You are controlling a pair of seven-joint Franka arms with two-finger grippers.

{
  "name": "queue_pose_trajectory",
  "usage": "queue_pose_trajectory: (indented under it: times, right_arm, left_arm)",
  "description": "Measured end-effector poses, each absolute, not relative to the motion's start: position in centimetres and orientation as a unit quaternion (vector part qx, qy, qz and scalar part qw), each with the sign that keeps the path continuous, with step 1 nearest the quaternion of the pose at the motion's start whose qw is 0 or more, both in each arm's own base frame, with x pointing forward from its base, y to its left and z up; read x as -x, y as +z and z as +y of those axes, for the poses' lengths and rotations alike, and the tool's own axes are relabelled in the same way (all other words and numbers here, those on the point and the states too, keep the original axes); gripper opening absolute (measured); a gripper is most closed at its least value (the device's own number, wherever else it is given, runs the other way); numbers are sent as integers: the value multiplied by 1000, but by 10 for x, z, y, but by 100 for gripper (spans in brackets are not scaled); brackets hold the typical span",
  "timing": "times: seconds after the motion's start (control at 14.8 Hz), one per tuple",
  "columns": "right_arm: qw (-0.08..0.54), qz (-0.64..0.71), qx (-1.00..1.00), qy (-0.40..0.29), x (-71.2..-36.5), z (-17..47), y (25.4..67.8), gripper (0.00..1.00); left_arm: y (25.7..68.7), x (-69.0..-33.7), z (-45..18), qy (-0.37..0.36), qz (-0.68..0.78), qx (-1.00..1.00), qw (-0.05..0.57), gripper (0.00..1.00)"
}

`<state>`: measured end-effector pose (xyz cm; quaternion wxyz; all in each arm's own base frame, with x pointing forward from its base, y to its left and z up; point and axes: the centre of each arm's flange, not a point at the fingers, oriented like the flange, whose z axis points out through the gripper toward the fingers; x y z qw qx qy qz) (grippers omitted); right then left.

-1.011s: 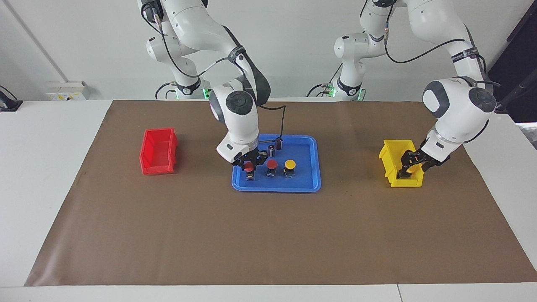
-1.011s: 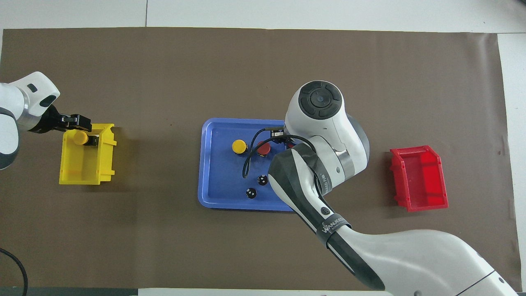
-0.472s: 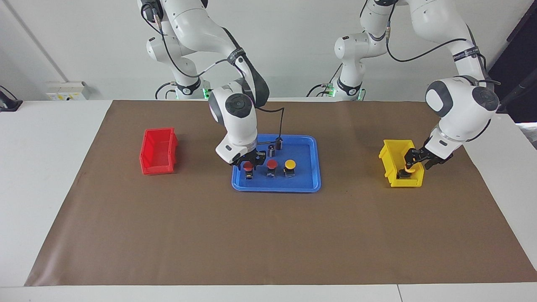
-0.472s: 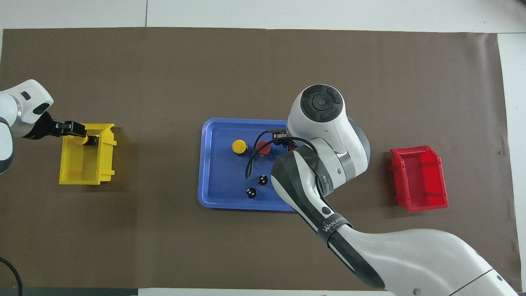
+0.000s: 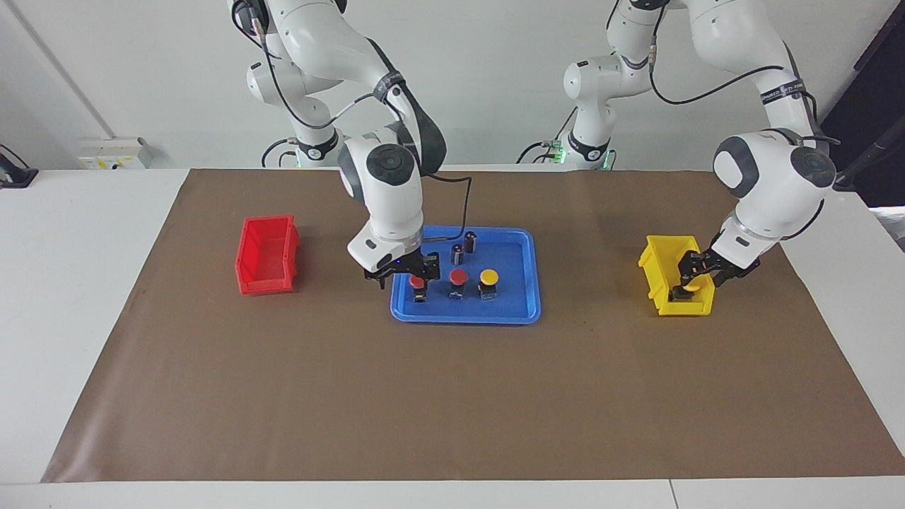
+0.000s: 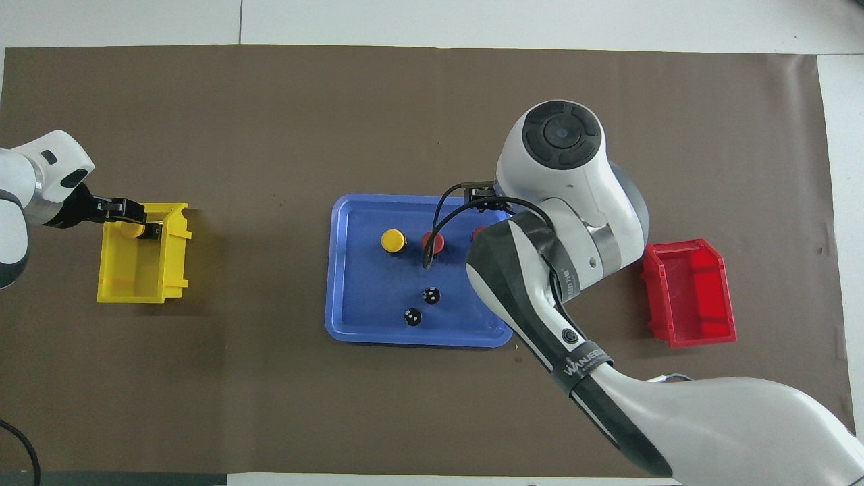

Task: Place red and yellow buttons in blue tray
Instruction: 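Place the second red button in the tray while the left gripper returns, then withdraw the right gripper while the left gripper grasps the second yellow button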

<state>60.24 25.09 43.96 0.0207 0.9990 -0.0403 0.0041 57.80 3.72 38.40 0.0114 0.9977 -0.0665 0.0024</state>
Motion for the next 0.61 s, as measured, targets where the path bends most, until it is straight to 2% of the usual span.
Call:
queue_pose_trajectory:
  times: [0.27,0.61]
  right_arm:
    - [25,-100,-995,5,-604,171,543,100]
    - [26,-93,-995,0,-566,60,636,100]
  left_arm:
    - [374,-569,36,3,-66,-998,11,75]
    - [369,-562,36,3,-67,-998,11,74]
